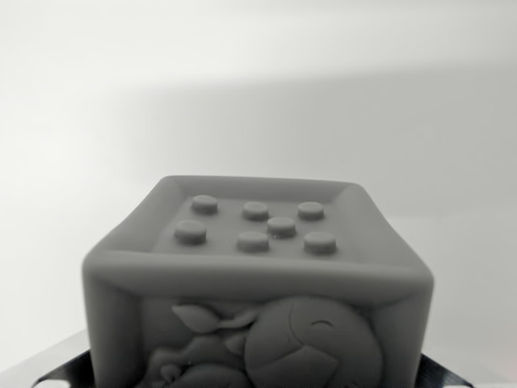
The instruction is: Destack cube
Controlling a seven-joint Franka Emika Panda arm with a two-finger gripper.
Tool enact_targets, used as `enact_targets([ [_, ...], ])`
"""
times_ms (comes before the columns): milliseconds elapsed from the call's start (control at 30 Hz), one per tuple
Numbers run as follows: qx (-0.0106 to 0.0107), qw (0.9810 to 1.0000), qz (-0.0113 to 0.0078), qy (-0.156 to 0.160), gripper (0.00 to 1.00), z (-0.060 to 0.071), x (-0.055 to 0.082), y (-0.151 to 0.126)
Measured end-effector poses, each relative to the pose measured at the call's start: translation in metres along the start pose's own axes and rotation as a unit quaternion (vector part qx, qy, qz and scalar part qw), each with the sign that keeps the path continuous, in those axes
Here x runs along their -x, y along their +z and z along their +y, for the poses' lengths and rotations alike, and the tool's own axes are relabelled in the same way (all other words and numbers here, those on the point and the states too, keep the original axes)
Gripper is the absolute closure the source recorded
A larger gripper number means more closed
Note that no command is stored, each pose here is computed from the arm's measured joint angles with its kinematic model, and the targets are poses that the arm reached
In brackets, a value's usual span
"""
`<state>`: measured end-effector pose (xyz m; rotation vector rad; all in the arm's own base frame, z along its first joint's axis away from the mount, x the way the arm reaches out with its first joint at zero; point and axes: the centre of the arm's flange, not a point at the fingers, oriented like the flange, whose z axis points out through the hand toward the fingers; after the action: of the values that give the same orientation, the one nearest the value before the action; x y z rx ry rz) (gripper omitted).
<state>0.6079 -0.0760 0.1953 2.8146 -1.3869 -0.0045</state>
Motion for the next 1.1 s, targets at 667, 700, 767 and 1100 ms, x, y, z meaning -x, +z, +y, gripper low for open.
enact_targets([
  [667,-0.0002,0.9999,0.0008,0.011,1.00,-0.026,0.007,0.022],
  [700,0.0003,0.9999,0.0008,0.011,1.00,-0.026,0.007,0.026],
  [767,0.0016,0.9999,0.0003,0.012,1.00,-0.026,0.007,0.035],
  [1100,0.0014,0.9999,0.0003,0.013,1.00,-0.026,0.007,0.060],
])
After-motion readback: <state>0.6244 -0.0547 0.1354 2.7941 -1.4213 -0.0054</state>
